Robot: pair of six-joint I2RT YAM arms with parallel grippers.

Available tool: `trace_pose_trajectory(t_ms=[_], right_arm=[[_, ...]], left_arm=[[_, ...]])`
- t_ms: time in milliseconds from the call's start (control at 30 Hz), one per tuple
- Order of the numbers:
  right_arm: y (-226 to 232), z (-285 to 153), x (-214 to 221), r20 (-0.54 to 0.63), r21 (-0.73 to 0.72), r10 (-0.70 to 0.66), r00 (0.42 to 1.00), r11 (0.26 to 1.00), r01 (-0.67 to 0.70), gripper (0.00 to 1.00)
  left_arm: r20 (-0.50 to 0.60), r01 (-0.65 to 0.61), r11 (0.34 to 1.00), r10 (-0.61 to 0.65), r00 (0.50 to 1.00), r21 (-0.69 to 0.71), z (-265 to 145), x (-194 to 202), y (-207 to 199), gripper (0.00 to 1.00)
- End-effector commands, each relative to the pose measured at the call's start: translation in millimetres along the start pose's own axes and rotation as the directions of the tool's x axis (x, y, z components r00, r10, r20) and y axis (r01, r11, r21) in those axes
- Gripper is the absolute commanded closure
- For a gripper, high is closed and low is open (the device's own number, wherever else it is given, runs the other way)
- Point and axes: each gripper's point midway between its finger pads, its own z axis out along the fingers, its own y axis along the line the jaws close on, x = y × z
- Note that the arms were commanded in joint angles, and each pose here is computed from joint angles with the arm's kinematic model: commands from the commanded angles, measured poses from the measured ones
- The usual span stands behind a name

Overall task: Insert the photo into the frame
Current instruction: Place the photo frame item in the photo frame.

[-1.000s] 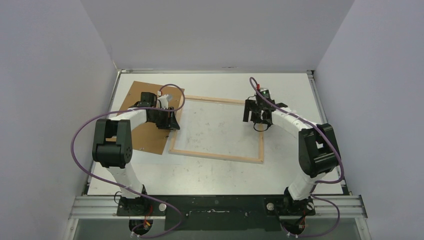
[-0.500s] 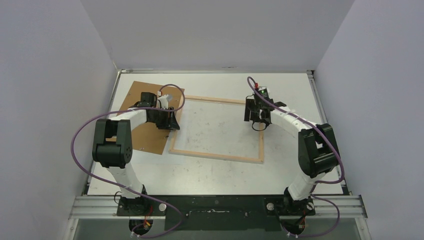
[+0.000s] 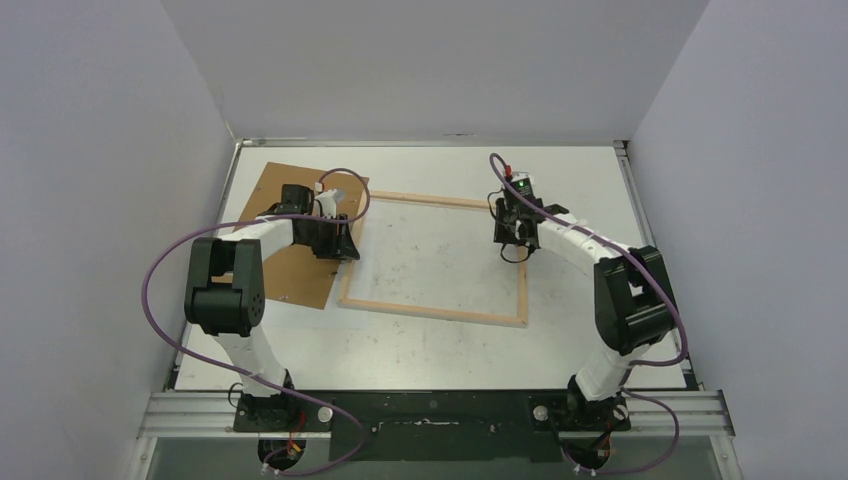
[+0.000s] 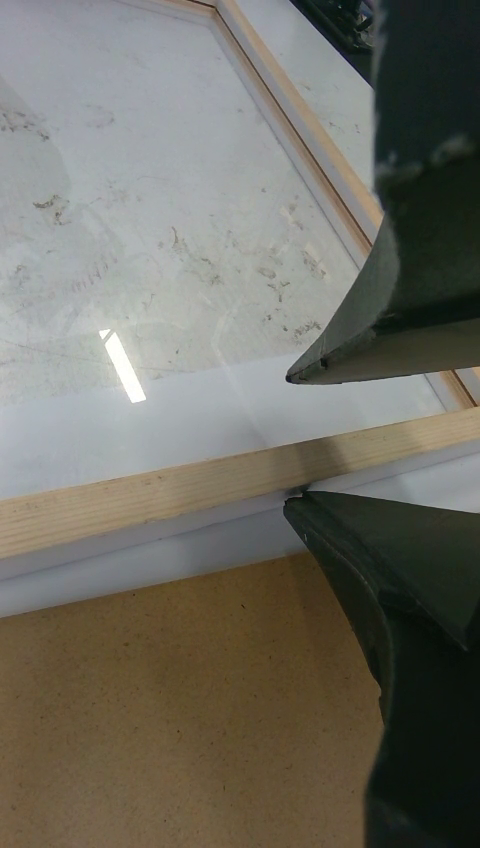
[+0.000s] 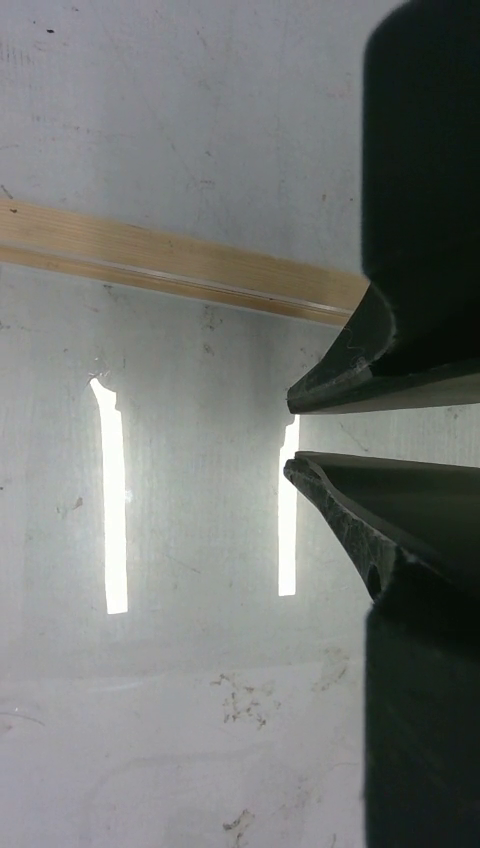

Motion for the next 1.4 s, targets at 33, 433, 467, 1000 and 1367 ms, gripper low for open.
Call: trace_pose_trajectory(t_ms=[33,433,467,1000,1367], right_arm=[[-7,8,-7,0.033,0.053,0.002,0.999,0.999,-0.004,0.8],[-31,13,4,0.023,0.17,0.011,1.0,0.985,-0.015,0.91],[-33,14,5,0.02,0.177,0.012,1.0,0.984,-0.015,0.91],[-44,23,14,-0.021,0.211,0.021,1.0,0.977,-0.016,0.82],[-48,31,25,-0.048,0.223,0.029,0.998,0.975,-0.017,0.81]], left_arm=[[0.035,-0.028,0.999,0.027,0.999,0.02,-8,-10,-6,0.59],[0.039,-0.03,0.999,0.029,0.999,0.022,-9,-12,-6,0.59],[0.041,-0.03,0.999,0.029,0.999,0.021,-10,-13,-6,0.59],[0.047,-0.046,0.998,0.044,0.998,0.036,-16,-16,-13,0.58],[0.058,-0.052,0.998,0.049,0.997,0.046,-22,-20,-18,0.58]])
